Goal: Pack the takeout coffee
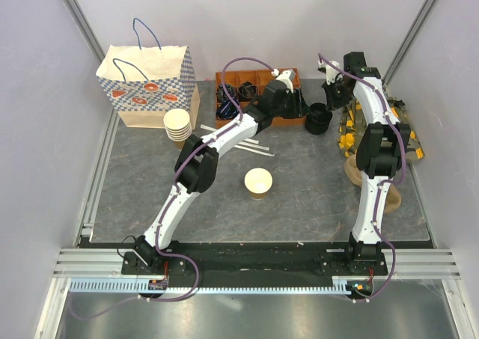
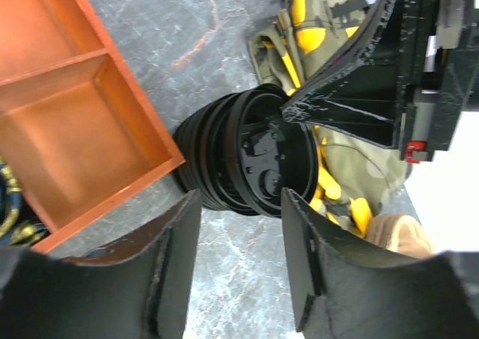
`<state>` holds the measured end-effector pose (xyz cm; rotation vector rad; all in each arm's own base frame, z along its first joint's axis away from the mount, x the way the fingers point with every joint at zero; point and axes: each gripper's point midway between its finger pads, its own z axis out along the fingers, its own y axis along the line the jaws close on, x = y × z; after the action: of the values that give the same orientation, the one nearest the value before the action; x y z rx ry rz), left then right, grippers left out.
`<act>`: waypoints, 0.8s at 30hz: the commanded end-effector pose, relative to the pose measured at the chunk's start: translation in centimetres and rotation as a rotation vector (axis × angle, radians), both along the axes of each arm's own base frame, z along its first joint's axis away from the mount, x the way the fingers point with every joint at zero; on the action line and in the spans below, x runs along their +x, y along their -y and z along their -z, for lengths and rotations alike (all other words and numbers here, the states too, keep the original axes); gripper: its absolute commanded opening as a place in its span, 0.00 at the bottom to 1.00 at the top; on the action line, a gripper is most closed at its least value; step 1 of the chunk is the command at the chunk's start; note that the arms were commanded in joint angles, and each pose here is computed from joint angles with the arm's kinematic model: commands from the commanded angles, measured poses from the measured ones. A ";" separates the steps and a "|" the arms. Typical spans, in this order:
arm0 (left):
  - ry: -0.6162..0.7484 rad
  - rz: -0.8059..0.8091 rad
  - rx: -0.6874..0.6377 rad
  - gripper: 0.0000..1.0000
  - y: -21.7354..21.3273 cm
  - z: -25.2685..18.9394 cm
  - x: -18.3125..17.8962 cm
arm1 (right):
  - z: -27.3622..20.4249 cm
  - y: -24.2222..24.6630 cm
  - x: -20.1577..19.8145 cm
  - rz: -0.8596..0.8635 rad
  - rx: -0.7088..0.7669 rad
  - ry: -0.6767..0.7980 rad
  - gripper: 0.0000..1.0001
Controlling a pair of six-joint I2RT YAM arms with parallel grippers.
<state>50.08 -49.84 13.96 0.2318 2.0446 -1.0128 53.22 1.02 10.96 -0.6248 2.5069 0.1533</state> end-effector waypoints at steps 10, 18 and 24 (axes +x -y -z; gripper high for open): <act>-0.053 0.021 -0.080 0.46 1.7 1.4 -0.2 | -3.4 -0.2 0.6 0.006 0.023 0.076 0.00; -0.044 0.051 -0.140 0.41 2.5 0.5 -0.4 | -3.4 -0.4 0.6 0.003 0.026 0.077 0.00; -0.044 0.069 -0.163 0.36 2.9 0.2 -0.5 | -3.4 -0.4 0.6 0.003 0.028 0.077 0.00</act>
<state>49.50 -51.45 11.68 0.1988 2.0642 -1.1461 53.26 0.98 10.98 -0.6179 2.5064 0.1555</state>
